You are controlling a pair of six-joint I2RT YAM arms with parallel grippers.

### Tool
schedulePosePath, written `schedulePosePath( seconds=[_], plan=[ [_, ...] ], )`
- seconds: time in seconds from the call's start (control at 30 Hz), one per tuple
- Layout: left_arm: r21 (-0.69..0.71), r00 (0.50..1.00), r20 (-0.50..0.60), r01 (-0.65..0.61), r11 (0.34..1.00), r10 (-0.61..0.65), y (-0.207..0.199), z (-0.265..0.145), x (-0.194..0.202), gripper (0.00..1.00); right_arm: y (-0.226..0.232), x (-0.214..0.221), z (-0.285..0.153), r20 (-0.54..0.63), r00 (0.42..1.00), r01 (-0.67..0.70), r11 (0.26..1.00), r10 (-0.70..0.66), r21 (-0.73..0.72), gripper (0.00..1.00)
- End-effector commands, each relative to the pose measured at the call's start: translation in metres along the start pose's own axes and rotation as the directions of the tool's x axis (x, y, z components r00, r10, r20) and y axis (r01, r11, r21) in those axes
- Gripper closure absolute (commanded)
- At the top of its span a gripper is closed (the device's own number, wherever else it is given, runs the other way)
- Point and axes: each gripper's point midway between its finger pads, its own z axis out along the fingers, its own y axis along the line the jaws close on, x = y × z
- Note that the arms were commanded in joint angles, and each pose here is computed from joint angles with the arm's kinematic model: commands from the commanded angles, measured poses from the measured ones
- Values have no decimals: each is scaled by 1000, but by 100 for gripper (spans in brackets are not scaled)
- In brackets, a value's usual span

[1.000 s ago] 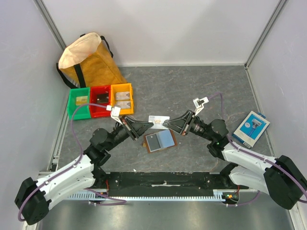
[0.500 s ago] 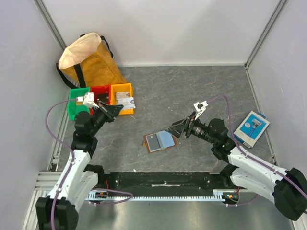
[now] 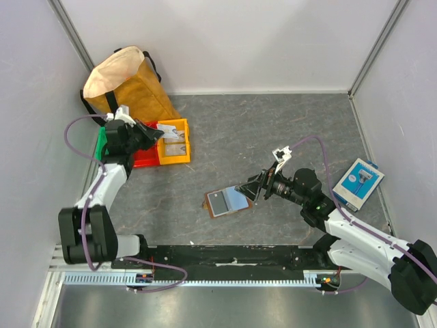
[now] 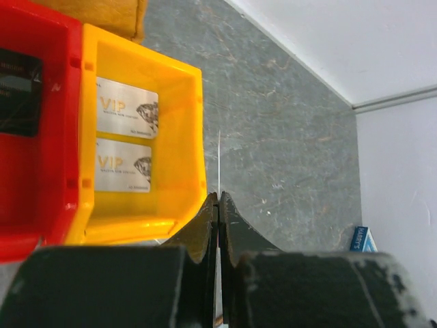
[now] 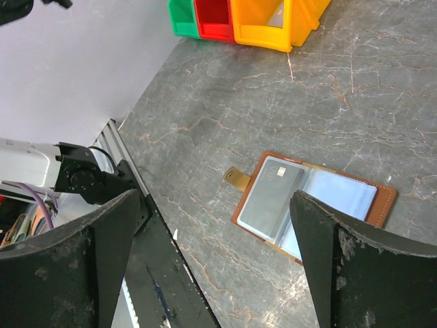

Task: Take the credit cards out of the card holder
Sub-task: Place the credit card in the storage box.

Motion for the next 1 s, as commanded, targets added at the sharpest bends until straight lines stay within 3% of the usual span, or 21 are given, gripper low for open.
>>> schedulePosePath(
  seconds=[0.0, 0.67, 0.77, 0.97],
  plan=[
    [-42, 998, 6, -54, 998, 54, 10, 29, -22, 98, 12, -24, 2, 55, 996, 71, 997, -70, -28, 2],
    [-168, 982, -173, -110, 980, 81, 57, 123, 4, 98, 4, -18, 4, 15, 991, 133, 991, -133, -8, 2],
    [-182, 967, -232, -150, 972, 106, 58, 130, 20, 92, 3, -16, 3, 9, 990, 138, 990, -138, -5, 2],
    [-217, 954, -261, -209, 953, 150, 61, 130, 15, 71, 1, -15, 1, 3, 989, 147, 989, -147, 9, 2]
  ],
)
